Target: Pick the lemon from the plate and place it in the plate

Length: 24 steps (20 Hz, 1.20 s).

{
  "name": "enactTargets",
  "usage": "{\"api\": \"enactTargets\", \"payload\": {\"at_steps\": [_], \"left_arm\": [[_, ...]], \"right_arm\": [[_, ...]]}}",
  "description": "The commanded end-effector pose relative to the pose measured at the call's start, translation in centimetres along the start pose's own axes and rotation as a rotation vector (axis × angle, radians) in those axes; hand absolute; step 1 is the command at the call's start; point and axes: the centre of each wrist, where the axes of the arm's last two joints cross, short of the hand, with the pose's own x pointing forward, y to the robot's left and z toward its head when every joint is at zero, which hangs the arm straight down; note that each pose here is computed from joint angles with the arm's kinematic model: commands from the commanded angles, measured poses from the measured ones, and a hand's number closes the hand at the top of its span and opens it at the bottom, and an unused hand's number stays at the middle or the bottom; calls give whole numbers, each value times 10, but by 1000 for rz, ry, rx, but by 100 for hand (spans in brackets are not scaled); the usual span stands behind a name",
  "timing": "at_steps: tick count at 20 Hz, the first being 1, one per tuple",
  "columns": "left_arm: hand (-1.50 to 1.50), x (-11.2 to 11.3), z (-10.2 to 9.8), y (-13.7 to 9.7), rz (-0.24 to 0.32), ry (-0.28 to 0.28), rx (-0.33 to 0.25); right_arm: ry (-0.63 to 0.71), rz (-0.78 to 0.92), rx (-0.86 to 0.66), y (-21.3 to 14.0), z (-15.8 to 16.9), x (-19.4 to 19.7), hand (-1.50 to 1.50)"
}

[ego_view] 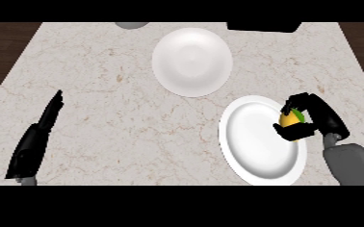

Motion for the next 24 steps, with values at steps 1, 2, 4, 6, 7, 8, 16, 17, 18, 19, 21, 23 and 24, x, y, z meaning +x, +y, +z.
{"api": "enactTargets", "payload": {"at_steps": [1,2,4,6,7,8,16,17,18,19,21,23,24], "left_arm": [[0,9,-9,0,1,-47,-29],[0,12,-12,-10,4,-46,-44],[0,21,-22,-6,10,-46,-33],[0,20,-22,-14,-9,-65,-40],[0,13,-20,-17,5,-36,-35],[0,19,-20,-3,-1,-37,-28],[0,7,-12,0,3,-8,19],[0,14,-12,-1,-5,-8,4],[0,7,-2,-20,2,8,-9],[0,5,-3,-13,0,10,-14],[0,11,-13,18,1,2,13],[0,4,-11,2,-11,25,19],[0,10,-12,13,3,5,11]], "right_arm": [[-3,291,1,-74,-18,-2,150],[-9,321,8,-78,-25,-3,150],[-42,345,-13,-93,-37,2,150],[-63,385,-77,-98,-46,-1,150],[-65,382,-129,-113,-52,11,150],[-95,388,-167,-107,-54,3,150],[-322,345,-456,-135,-72,33,150],[-351,335,-489,-141,-74,44,150],[-409,313,-509,-143,-75,53,150],[-472,296,-504,-148,-75,52,150],[-608,263,-503,-151,-73,67,150],[-700,199,-445,-148,-75,103,150],[-709,181,-434,-147,-80,108,150]]}}
